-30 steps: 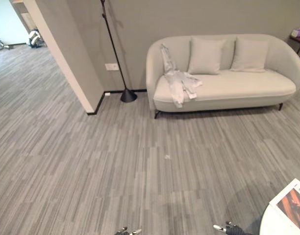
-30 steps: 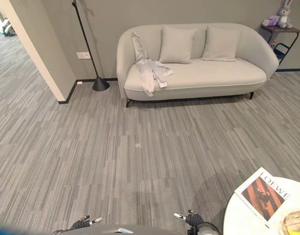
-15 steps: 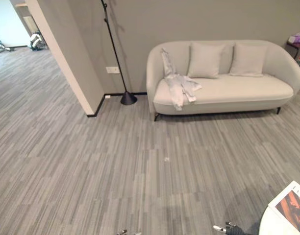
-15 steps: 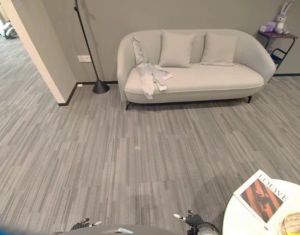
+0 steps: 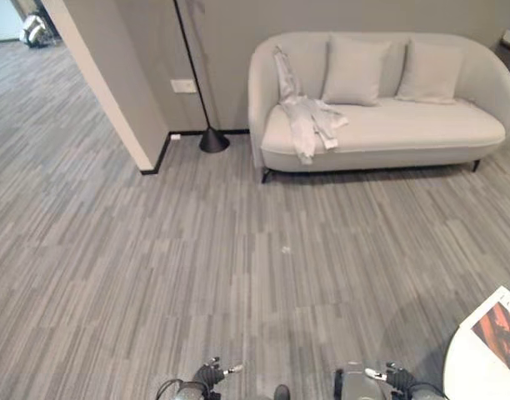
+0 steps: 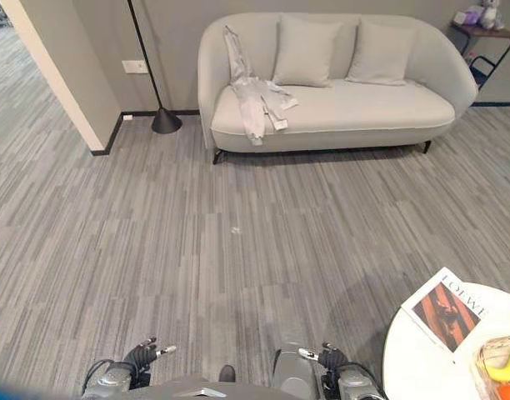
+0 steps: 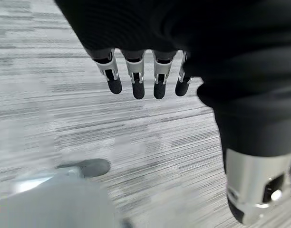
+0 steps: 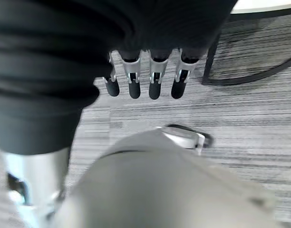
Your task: Hang the clothes on the sofa on the clothes rack.
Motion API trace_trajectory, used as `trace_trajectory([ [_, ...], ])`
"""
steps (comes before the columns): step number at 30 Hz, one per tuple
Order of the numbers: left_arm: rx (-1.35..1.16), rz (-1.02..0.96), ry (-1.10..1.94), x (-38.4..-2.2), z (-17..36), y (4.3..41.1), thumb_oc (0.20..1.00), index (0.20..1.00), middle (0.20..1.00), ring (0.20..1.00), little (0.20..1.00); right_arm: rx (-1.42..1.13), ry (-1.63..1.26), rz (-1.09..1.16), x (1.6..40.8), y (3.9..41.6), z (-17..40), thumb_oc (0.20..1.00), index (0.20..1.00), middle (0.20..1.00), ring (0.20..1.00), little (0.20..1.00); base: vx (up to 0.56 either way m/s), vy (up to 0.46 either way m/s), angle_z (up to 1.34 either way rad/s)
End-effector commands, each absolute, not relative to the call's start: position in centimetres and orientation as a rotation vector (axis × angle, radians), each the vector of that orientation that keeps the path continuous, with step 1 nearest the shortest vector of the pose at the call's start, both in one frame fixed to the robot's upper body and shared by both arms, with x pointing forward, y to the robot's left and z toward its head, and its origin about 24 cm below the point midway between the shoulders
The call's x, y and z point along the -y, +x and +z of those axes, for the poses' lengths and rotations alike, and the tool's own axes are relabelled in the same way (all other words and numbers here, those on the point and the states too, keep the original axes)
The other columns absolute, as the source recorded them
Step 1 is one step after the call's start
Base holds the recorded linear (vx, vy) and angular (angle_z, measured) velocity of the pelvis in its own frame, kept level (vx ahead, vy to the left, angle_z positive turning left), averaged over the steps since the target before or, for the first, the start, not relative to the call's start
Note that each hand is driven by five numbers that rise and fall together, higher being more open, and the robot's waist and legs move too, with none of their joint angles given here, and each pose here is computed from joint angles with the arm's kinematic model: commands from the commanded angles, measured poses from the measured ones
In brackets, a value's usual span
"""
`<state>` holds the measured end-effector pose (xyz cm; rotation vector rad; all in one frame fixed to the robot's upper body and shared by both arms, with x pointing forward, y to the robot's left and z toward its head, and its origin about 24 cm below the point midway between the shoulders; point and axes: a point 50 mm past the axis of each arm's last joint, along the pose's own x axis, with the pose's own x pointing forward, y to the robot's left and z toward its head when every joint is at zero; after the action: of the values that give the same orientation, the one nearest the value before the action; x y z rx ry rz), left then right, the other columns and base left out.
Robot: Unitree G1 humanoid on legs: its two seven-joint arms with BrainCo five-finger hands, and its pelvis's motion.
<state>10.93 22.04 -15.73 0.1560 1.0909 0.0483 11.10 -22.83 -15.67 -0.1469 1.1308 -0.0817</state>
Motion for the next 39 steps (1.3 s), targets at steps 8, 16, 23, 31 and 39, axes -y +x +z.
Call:
trace_trajectory([
  [8, -1.102, 0.063, 0.135, -22.0, -16.0, 10.3, 1.0, 1.0, 1.0, 1.0, 1.0, -1.12, -0.171, -0.041, 22.7, 11.3, -15.6, 1.0, 1.0, 1.0, 1.0, 1.0, 0.42, -0.193, 0.33],
  [16, -1.083, 0.099, 0.1, -22.2, -15.8, 10.5, 1.0, 1.0, 1.0, 1.0, 1.0, -1.077, -0.163, -0.111, 24.3, 11.9, -15.0, 1.0, 1.0, 1.0, 1.0, 1.0, 0.32, -0.186, 0.26],
  [23, -1.09, 0.104, 0.092, -22.4, -15.8, 10.2, 1.0, 1.0, 1.0, 1.0, 1.0, -1.079, -0.16, -0.125, 24.6, 11.9, -14.9, 1.0, 1.0, 1.0, 1.0, 1.0, 0.33, -0.161, -0.14],
  [31, -1.081, 0.124, 0.081, -22.5, -15.8, 10.1, 1.0, 1.0, 1.0, 1.0, 1.0, -1.071, -0.197, -0.097, 24.5, 12.1, -14.9, 1.0, 1.0, 1.0, 1.0, 1.0, 0.35, 0.063, -0.23],
  [39, -1.145, 0.195, 0.086, -24.1, -16.0, 7.9, 1.0, 1.0, 1.0, 1.0, 1.0, -1.123, -0.189, -0.037, 22.9, 10.8, -15.6, 1.0, 1.0, 1.0, 1.0, 1.0, 0.42, 0.243, -0.49],
])
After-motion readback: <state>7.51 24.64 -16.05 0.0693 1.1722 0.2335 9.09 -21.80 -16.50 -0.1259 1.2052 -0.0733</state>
